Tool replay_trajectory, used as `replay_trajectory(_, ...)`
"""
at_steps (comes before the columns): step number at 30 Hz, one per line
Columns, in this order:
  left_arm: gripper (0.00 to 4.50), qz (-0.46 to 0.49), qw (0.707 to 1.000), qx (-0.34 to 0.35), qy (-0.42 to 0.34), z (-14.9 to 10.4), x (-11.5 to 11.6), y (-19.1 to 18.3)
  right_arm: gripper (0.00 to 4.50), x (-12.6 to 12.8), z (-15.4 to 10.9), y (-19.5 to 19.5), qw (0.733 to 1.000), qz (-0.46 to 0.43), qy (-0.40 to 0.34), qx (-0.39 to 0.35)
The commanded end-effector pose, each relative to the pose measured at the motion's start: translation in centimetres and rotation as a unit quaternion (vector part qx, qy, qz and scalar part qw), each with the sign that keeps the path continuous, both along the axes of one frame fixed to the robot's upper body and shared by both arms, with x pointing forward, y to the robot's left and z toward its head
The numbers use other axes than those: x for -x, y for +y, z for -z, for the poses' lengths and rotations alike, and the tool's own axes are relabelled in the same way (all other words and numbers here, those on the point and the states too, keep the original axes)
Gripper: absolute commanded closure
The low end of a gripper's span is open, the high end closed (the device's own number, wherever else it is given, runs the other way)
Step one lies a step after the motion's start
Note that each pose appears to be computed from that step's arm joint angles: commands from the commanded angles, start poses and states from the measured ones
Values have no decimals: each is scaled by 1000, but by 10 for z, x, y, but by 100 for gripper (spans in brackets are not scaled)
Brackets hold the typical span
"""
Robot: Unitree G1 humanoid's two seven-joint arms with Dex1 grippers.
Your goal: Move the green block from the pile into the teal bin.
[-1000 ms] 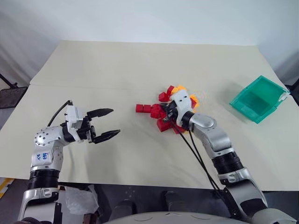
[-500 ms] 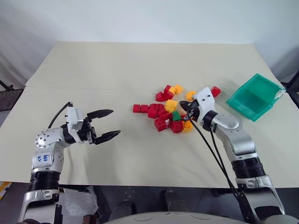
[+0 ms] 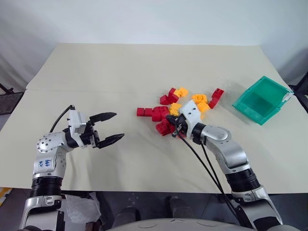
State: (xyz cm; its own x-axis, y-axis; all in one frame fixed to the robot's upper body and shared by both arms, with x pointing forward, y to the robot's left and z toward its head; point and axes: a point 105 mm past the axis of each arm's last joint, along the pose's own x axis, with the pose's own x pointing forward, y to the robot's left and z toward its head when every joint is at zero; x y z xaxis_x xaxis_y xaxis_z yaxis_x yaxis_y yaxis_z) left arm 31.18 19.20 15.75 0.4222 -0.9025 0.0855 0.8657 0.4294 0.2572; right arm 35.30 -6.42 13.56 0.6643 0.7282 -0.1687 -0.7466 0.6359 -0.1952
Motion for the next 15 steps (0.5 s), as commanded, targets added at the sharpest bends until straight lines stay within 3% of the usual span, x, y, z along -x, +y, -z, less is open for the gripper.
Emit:
replay_trajectory(1, 0, -5, 1000, 7, -26, -11, 2, 3, 448, 19, -3, 16, 998, -56, 10, -3)
replay_trajectory(4, 0, -7, 1000, 8, -27, -11, 2, 3, 448, 23, -7, 20, 998, -62, 4, -5)
replay_trajectory(8, 0, -8, 1000, 9, -29, -12, 0, 3, 448, 10, -41, -3, 999, -17, -38, -34)
replay_trajectory(13, 0, 0, 1000, 6, -29, -13, -1, 1, 448, 12, -67, -32, 998, -11, -51, -38)
replay_trajectory(15, 0, 13, 1000, 1, -27, -14, -1, -2, 410, 20, -65, -62, 1000, -12, -23, 9)
